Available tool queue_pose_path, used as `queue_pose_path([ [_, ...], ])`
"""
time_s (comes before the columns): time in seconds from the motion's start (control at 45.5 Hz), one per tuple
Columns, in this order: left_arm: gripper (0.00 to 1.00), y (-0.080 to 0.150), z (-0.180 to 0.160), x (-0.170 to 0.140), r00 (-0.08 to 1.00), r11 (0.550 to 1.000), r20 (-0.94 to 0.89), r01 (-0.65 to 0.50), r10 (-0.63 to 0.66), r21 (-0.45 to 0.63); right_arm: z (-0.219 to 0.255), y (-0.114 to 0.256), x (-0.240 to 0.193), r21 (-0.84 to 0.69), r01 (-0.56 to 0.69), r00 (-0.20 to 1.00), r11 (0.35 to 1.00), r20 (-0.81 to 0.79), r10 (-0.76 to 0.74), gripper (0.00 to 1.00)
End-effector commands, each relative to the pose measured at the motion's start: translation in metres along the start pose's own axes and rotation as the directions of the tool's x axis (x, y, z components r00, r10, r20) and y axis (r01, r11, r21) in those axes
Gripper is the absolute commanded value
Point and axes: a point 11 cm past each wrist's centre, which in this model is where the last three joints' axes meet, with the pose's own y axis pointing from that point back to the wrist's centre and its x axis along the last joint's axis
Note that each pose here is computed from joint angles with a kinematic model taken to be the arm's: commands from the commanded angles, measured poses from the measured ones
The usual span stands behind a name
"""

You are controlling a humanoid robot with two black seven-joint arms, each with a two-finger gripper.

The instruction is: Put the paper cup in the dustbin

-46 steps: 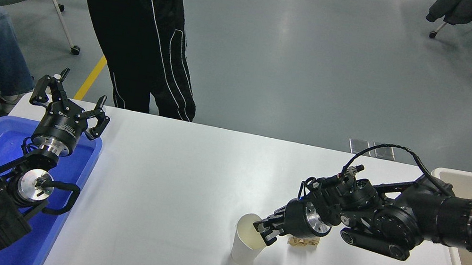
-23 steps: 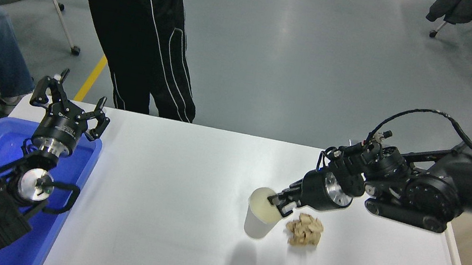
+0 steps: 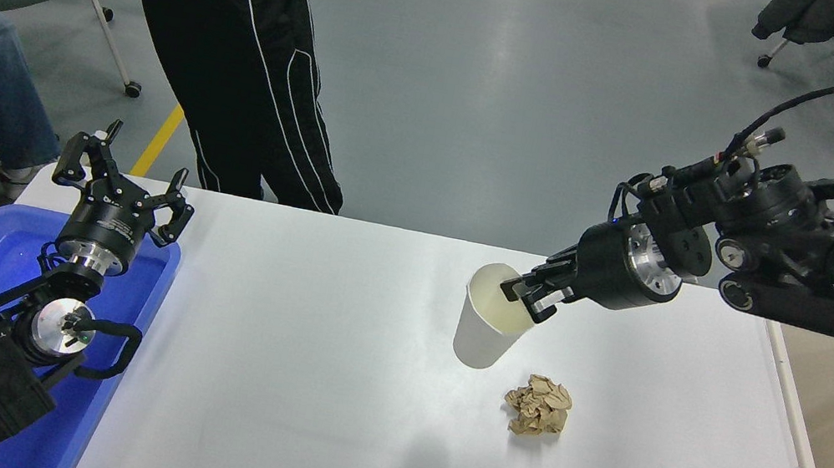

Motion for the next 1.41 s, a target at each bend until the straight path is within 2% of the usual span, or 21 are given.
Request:
queue_pose_path([
  [0.0,1.0,0.0,0.0,0.0,1.0,1.0,0.0,0.0,0.0,0.0,0.007,0.01,-0.004,-0.024,0.011,1.0,1.0,0.016,-0.011,0.0],
  [0.11,1.0,0.0,0.0,0.0,1.0,1.0,0.0,0.0,0.0,0.0,0.024,0.019,-0.021,-0.056,0.012,0.998,0.998,0.066,-0.009,0.0],
  [0.242,1.0,0.0,0.0,0.0,1.0,1.0,0.001,0.0,0.0,0.001,0.058,0.05,-0.032,-0.14,-0.048,0.987,0.989,0.145,0.068,0.0],
  [0.44,1.0,0.0,0.0,0.0,1.0,1.0,0.0,0.0,0.0,0.0,0.113,0.101,-0.091,-0.298,-0.075,0.932,0.952,0.318,0.173,0.0],
  [0.769,1.0,0.0,0.0,0.0,1.0,1.0,0.0,0.0,0.0,0.0,0.169,0.157,-0.193,-0.5,0.017,0.832,0.866,0.487,0.265,0.0],
  [1.011,1.0,0.0,0.0,0.0,1.0,1.0,0.0,0.0,0.0,0.0,0.187,0.175,-0.247,-0.576,0.076,0.77,0.814,0.553,0.32,0.0],
  [1.187,1.0,0.0,0.0,0.0,1.0,1.0,0.0,0.0,0.0,0.0,0.208,0.202,-0.286,-0.658,0.124,0.694,0.743,0.592,0.409,0.0],
  [1.385,1.0,0.0,0.0,0.0,1.0,1.0,0.0,0.0,0.0,0.0,0.217,0.207,-0.328,-0.691,0.178,0.635,0.701,0.624,0.454,0.0],
])
